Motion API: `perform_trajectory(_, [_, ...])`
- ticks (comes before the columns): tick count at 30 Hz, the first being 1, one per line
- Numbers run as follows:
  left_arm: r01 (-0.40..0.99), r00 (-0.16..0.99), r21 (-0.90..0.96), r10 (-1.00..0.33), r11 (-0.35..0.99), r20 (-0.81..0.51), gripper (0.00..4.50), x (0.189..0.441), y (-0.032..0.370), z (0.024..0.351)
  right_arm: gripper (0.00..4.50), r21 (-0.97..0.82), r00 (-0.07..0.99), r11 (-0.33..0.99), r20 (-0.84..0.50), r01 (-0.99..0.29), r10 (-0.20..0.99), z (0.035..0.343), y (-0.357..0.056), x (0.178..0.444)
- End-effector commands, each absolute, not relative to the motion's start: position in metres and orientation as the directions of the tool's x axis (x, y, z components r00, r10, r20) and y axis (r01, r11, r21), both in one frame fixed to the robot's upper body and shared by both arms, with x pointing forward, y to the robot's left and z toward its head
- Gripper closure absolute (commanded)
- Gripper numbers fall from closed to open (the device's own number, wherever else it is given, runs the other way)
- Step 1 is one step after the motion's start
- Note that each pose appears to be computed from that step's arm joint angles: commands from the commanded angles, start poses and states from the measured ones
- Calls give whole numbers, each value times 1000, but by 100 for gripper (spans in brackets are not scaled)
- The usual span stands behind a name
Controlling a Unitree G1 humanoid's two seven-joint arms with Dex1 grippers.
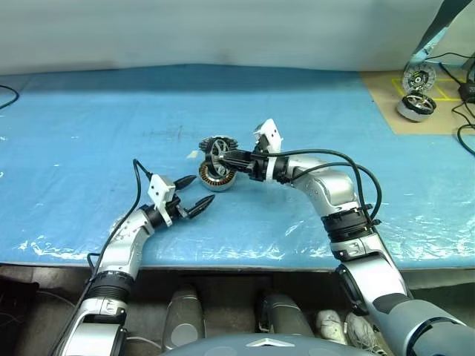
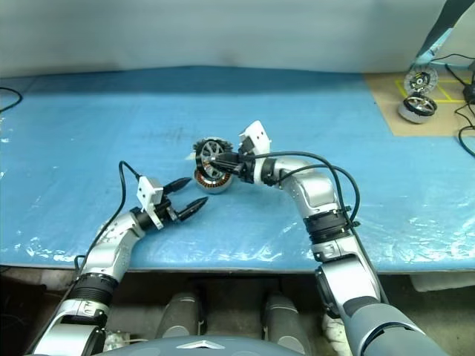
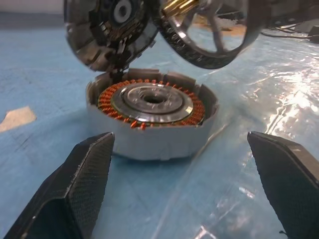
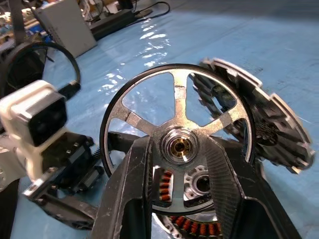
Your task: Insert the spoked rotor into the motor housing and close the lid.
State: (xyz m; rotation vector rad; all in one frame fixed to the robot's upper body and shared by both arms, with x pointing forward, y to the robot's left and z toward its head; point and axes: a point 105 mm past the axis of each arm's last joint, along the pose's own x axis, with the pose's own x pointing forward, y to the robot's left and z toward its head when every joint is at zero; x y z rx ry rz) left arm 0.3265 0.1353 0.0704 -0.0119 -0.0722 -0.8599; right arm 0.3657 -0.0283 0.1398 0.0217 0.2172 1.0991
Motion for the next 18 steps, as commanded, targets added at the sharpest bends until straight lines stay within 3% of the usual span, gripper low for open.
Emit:
perform_trajectory(1, [759,644,46,-759,649,95,0,328,132,83,322,78,447,464,-170,-882,878,139,-25,369])
perform_trajectory(13, [751,655,38,-752,659,81,0,334,133,81,322,26,394,405,-179,-914,901,145,-22,360])
perform_trajectory(18, [754,652,36,-754,656,82,0,335,130,81,322,-4,417,425,-200,-905,887,148,-20,364])
